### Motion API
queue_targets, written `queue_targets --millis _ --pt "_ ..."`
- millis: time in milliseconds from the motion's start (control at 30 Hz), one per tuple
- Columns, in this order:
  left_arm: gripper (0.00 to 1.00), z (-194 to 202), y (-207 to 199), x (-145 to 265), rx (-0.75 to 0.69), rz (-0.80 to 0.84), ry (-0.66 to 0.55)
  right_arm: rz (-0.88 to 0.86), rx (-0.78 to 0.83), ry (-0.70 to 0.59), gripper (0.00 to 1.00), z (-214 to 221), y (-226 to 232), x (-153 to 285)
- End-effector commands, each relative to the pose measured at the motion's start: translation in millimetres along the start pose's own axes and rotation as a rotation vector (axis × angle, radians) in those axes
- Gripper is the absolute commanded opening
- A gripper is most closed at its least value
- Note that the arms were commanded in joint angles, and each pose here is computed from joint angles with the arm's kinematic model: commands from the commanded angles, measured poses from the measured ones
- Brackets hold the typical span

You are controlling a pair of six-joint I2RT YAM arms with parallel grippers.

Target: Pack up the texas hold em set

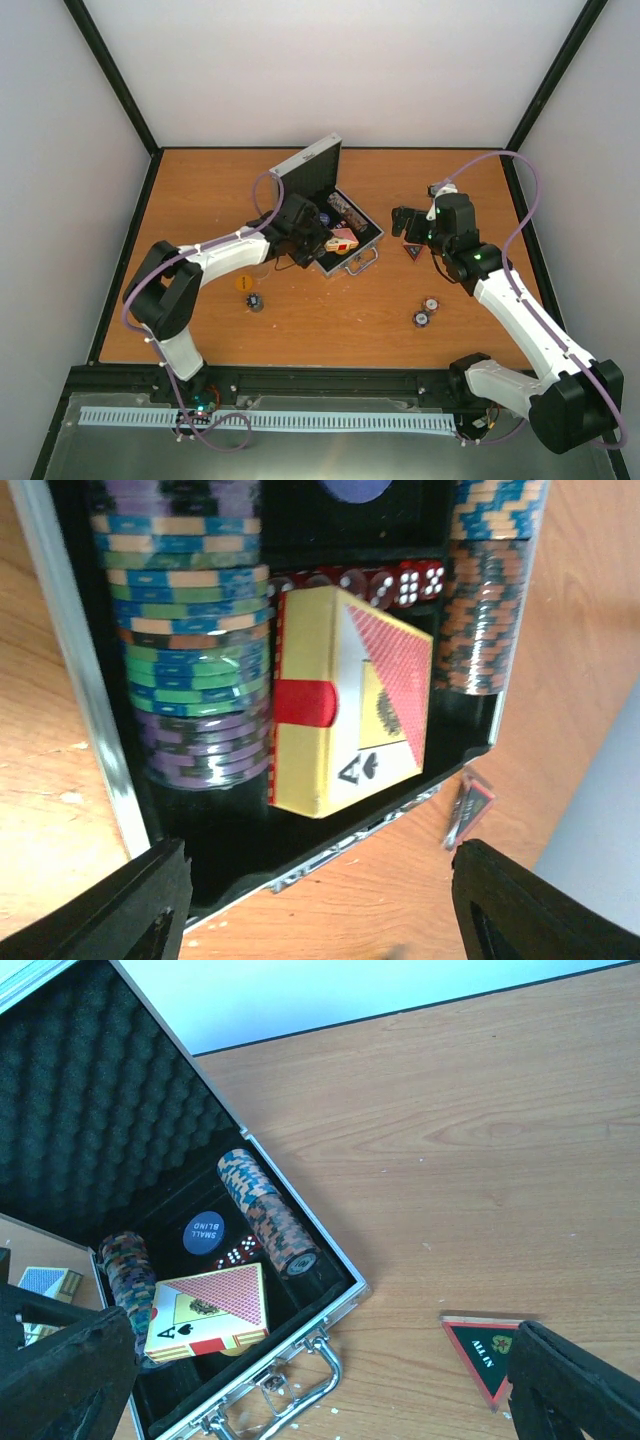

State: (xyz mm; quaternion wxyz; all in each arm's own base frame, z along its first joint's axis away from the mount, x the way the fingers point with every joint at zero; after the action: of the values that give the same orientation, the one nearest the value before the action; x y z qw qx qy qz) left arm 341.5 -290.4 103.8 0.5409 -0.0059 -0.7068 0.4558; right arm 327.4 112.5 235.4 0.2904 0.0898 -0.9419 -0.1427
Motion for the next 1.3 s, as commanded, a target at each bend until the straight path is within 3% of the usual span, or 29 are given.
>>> queue_targets --millis 0,233,700,867,1133,1267 --pt "0.67 5.7 10.6 2.7 -0.042 -0.029 0.046 0.001 -0.021 -0.019 1.00 -5.3 -1.8 -0.2" --pt "0.48 -4.2 -12.5 -7.5 -0.181 -0.026 0.022 -0.007 -0.025 -0.011 1.00 -4.7 -0.3 0.3" --pt "0.46 -5.4 -7.5 -34.5 -0.213 -0.085 0.055 -0.011 -0.026 -0.015 1.00 -7.9 1.6 0.3" --pt "0.39 0.9 -11.8 -43.5 -0.236 -0.077 0.071 -0.015 -0.027 -0.009 1.00 -5.7 1.8 -0.6" --pt "0.40 27.2 -22.7 -48.3 -0.307 -0.062 0.161 -0.019 -0.026 -0.005 1.00 -7.0 3.4 -2.0" --pt "0.45 31.7 -21.6 -35.2 -0.319 -0.051 0.176 -0.018 -0.028 -0.004 1.00 -6.1 2.7 -2.5"
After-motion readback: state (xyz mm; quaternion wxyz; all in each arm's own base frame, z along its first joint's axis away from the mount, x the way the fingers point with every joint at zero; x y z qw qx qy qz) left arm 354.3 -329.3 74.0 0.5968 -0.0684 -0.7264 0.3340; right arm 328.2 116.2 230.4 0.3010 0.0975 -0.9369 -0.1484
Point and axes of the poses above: each gripper's point midway between its finger pads, its own x axis back along the fingers, its own y axis along the line the jaws close on, z = x × y, the point moved 1 cm from there along x, back along the fingers
